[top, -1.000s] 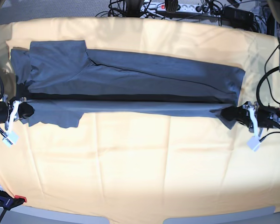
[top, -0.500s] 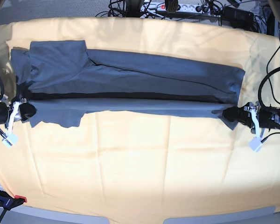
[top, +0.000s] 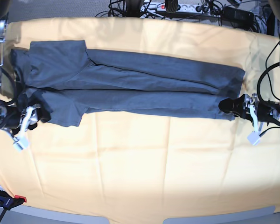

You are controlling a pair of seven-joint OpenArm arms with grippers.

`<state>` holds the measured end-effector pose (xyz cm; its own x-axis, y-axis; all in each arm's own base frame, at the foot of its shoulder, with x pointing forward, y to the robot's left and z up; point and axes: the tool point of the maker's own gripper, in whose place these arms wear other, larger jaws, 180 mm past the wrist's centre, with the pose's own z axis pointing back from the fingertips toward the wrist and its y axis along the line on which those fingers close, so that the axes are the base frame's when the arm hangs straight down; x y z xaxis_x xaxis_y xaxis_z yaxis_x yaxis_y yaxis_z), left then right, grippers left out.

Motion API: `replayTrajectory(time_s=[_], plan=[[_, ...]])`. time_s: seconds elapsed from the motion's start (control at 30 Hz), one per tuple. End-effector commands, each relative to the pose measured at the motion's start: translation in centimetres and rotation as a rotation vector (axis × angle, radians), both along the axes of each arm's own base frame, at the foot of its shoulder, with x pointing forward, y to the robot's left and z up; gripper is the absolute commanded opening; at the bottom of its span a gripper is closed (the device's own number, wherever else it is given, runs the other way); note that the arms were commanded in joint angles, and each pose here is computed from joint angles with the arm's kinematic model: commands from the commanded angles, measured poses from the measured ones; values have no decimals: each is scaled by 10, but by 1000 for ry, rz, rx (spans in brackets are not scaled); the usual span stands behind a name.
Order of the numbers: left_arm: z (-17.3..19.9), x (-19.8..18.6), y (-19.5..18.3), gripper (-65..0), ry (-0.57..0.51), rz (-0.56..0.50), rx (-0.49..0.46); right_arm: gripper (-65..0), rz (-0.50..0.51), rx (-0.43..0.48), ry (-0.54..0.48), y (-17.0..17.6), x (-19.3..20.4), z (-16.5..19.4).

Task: Fold the T-shirt properly
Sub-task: 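Open both grippers to release the folded edge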

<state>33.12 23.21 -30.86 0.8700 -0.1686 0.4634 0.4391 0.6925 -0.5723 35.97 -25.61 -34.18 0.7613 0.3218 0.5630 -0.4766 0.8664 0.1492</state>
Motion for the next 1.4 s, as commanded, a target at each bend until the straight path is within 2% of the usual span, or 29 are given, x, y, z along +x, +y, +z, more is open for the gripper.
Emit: replayTrajectory(time_s=[0.0, 0.13, 0.3, 0.37, 0.5, 0.53, 0.8, 0.9, 1.0, 1.03, 1.37], plan=[[18, 10, 4, -209, -52, 6, -8, -224, -15, -29, -41, -11, 10, 13], [18, 10, 5, -209, -52, 6, -7, -224, -65, -115, -3, -25, 8, -1], [18, 10, 4, -209, -54, 3, -8, -239, -82, -123, 1, -28, 8, -2], [18, 10, 4, -209, -55, 3, -8, -322, -70, -124, 5, -27, 6, -4], [18, 10, 4, -209, -55, 3, -8, -600, -17, -113, -1, -21, 3, -4], [18, 10, 4, -209, -55, 3, -8, -650, -17, -108, -3, -21, 3, -4], [18, 10, 4, -209, -54, 3, -8, -650, 3, 87, -23, -8, 0, 25], [18, 10, 4, -209, -55, 3, -8, -650, 24, 170, 12, -3, -9, 36], [18, 10, 4, -209, -55, 3, -7, -650, 85, 245, 104, 9, -28, 39], [18, 10, 4, -209, -55, 3, -7, -650, 96, 304, 89, 17, -27, 47], [19, 10, 5, -209, -55, 4, -5, -650, 113, 296, 85, 21, -31, 48]])
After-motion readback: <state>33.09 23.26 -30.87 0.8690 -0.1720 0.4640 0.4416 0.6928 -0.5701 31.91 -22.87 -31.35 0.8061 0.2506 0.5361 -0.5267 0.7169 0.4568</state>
